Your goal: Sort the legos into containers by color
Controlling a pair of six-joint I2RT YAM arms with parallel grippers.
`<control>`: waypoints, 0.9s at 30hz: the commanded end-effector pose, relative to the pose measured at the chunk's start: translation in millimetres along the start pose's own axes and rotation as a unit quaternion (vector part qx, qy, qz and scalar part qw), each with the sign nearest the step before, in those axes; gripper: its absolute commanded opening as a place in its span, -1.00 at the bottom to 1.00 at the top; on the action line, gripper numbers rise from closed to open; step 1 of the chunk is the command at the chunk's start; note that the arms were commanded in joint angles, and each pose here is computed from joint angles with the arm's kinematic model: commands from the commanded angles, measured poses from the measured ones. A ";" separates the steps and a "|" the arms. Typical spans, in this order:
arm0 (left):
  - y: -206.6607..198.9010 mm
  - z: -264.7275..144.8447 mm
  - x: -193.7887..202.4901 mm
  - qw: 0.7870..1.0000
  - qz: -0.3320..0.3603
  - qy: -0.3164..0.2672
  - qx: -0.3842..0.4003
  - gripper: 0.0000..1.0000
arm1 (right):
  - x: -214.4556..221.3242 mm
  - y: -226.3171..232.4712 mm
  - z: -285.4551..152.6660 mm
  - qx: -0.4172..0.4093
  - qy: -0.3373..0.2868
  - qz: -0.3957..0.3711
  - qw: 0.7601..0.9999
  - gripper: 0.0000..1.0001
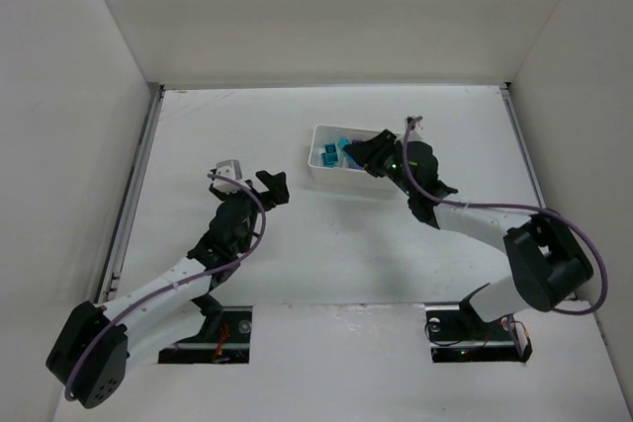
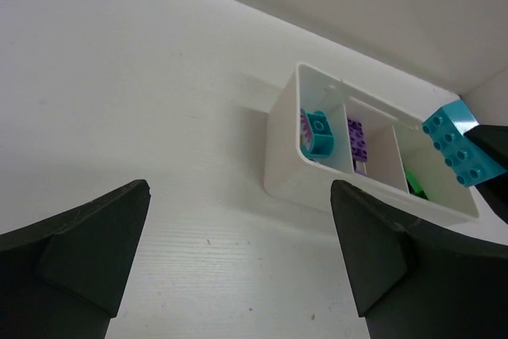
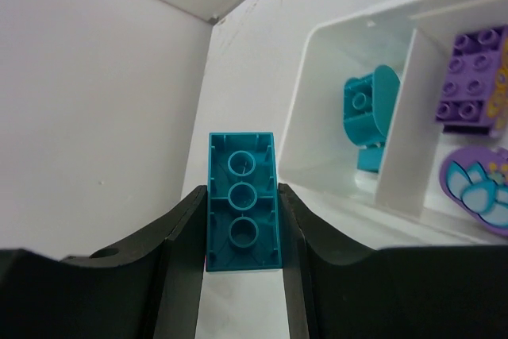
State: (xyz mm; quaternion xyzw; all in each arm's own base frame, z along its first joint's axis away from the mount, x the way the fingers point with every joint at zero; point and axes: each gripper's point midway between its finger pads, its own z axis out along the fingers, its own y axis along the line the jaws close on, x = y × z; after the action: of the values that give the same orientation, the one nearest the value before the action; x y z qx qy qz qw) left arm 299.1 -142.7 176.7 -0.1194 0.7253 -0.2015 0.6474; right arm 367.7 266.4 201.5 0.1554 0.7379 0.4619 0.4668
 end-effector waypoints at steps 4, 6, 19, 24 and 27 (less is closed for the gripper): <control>34.1 1.8 -15.8 0.997 -0.025 -0.048 -0.055 1.00 | -16.0 4.8 49.9 0.030 -0.045 -0.025 0.998 -0.32; 32.3 4.7 -12.0 0.998 -0.025 -0.039 -0.051 1.00 | -16.7 0.2 61.4 0.043 -0.048 -0.027 0.998 -0.31; 27.9 17.5 11.9 0.998 -0.026 0.000 -0.048 1.00 | 3.8 -6.4 91.1 0.085 -0.043 -0.060 0.994 0.09; 35.3 18.8 11.6 0.998 -0.030 0.000 -0.060 1.00 | -0.3 -4.9 86.3 0.087 -0.050 -0.064 0.993 0.27; 41.0 19.0 11.4 0.997 -0.030 -0.002 -0.070 1.00 | -8.2 4.2 72.8 0.078 -0.059 -0.063 0.993 0.27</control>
State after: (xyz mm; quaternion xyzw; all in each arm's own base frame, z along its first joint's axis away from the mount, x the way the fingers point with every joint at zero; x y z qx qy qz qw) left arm 311.7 -114.5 126.4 -0.1680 0.7562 -0.1533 0.6136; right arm 433.4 308.6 160.3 0.1714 0.7797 0.3499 0.4901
